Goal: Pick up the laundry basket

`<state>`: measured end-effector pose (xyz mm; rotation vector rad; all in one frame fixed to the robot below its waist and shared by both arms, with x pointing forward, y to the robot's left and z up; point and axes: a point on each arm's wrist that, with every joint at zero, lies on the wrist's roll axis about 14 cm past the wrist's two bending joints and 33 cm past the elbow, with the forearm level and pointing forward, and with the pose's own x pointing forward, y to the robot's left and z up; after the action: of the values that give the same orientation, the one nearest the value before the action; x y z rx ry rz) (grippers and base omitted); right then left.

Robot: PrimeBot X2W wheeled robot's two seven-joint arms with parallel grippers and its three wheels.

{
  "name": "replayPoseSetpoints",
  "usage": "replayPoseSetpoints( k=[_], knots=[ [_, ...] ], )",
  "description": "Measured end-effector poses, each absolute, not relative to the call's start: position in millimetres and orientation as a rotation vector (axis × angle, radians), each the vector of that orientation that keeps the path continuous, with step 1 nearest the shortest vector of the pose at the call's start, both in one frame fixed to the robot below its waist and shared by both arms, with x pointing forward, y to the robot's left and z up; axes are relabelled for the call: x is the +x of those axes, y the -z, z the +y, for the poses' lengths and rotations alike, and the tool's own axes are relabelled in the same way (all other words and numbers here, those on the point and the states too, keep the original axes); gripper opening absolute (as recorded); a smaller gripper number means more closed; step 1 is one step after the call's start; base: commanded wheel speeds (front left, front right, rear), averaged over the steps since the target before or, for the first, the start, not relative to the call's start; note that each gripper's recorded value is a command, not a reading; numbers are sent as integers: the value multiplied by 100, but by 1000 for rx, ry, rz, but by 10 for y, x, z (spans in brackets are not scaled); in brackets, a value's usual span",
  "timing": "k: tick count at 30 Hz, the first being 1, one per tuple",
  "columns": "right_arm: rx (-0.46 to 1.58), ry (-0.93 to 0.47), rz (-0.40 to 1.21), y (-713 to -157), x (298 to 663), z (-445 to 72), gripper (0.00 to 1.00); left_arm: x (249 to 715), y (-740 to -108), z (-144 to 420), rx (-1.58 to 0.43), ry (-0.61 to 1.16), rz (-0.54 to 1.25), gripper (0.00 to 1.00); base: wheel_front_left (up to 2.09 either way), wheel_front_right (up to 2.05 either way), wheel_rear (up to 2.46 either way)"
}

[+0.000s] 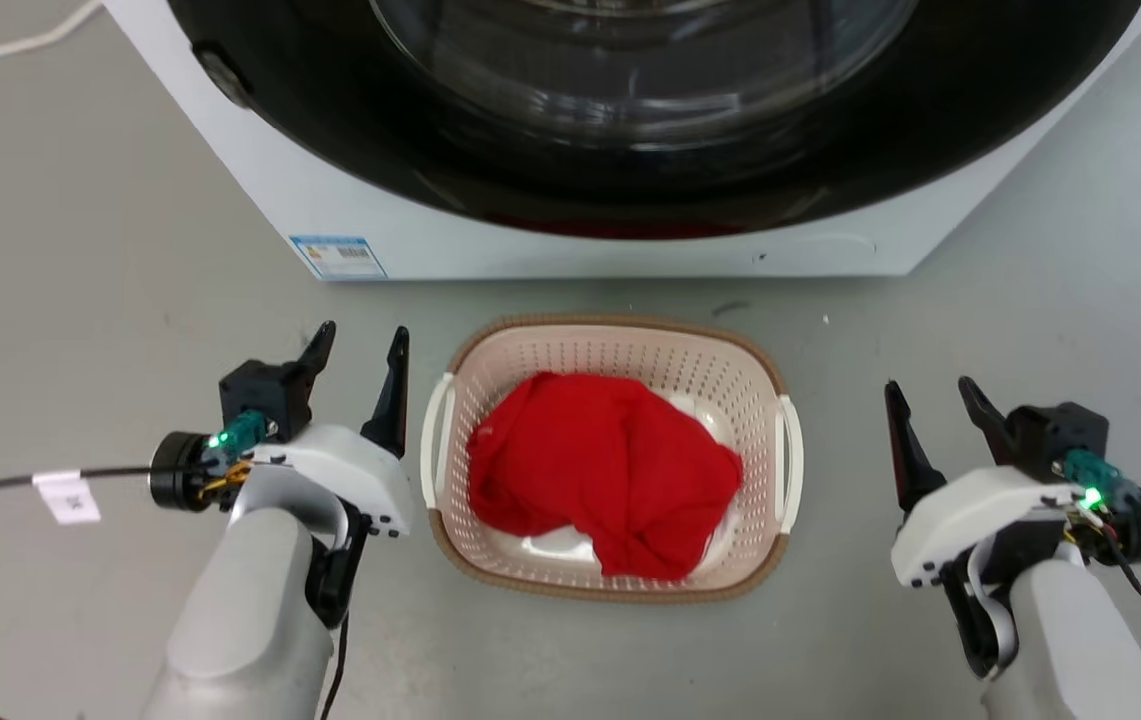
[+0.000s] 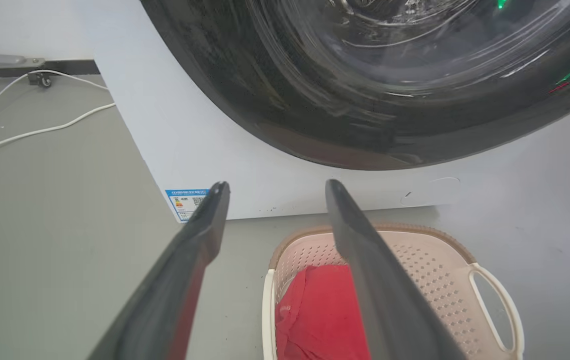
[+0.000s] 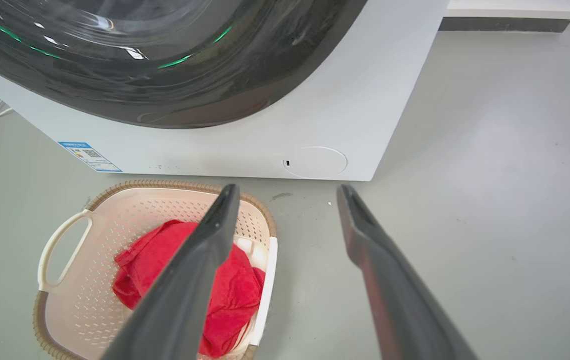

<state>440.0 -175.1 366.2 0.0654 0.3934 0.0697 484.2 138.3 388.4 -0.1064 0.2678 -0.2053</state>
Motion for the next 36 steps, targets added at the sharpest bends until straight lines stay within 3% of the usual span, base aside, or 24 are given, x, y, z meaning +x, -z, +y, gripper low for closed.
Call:
replayPoseSetpoints(
  k=[20, 36],
  knots=[
    [126, -132, 851, -2185, 4341, -1483, 100, 4915, -2286, 1212, -157, 256, 790, 100, 0, 0, 0],
    [166, -204, 1098, -1621, 4262, -1256, 100, 4777, -1559, 1336, -164, 264, 1076, 100, 0, 0, 0]
  ],
)
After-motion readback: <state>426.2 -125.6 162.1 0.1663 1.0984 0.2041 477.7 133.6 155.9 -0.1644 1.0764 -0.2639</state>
